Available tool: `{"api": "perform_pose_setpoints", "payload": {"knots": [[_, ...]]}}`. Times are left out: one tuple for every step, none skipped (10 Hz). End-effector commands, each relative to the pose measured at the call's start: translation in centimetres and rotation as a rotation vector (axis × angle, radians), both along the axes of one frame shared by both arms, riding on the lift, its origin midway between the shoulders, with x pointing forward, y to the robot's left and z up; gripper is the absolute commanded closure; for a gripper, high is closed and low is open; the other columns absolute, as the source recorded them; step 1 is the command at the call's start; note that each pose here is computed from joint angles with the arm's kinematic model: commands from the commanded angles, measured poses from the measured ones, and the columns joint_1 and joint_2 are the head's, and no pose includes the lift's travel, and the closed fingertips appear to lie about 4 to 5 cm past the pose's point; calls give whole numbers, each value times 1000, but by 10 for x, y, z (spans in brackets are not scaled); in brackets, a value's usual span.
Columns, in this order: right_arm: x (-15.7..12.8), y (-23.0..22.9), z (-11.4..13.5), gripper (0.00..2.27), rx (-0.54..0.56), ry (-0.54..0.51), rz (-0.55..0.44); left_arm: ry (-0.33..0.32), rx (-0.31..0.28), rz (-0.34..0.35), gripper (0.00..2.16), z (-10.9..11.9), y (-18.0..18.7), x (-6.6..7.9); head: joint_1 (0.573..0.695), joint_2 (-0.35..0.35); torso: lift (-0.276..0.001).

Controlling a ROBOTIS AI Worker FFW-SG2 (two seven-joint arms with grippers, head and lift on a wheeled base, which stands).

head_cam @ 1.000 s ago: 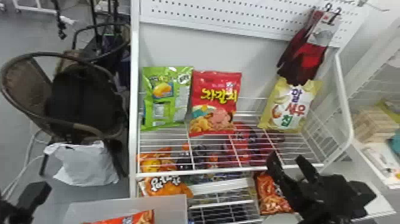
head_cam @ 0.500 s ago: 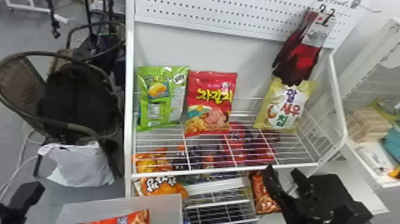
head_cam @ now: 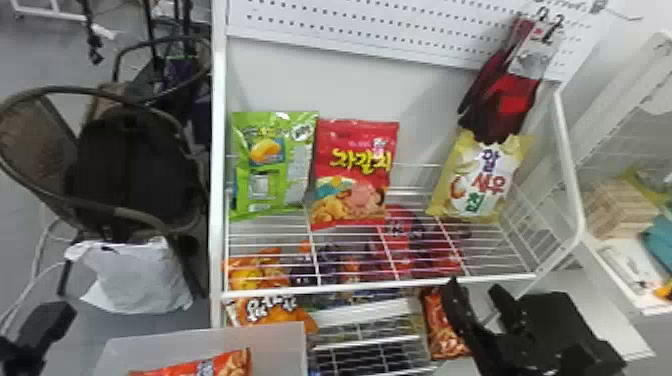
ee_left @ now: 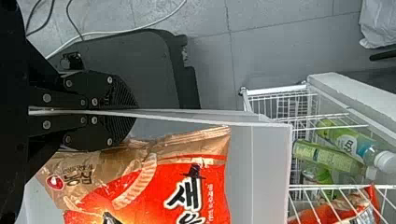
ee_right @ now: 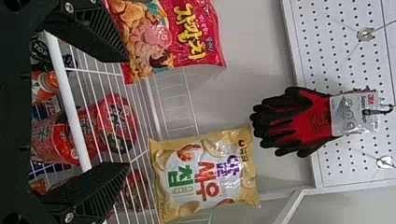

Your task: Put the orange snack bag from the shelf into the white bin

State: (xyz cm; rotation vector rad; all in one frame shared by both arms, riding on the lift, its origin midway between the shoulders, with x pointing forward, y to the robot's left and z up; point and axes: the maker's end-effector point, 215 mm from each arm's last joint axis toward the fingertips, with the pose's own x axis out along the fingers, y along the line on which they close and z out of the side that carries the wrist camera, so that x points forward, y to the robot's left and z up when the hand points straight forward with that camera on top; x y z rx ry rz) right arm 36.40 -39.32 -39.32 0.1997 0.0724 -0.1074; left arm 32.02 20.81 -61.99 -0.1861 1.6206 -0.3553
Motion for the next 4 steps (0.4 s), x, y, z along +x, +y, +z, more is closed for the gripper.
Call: {"api": "perform_pose_setpoints", "payload": {"knots": [[0, 1, -2, 93, 4, 4, 0, 5, 2, 3, 2135, -1, 2, -2, 695, -306, 1], [1, 2, -1, 93, 3, 2, 2, 7, 3, 3, 2135, -1, 1, -2, 695, -306, 1], [0, 2, -3, 93, 6, 5, 2, 7, 3, 6, 2135, -1, 2, -2, 695, -304, 1], [1, 1, -2, 97, 5, 4, 0, 5, 2, 9, 2135, 0, 3, 0, 695, -302, 1]]}}
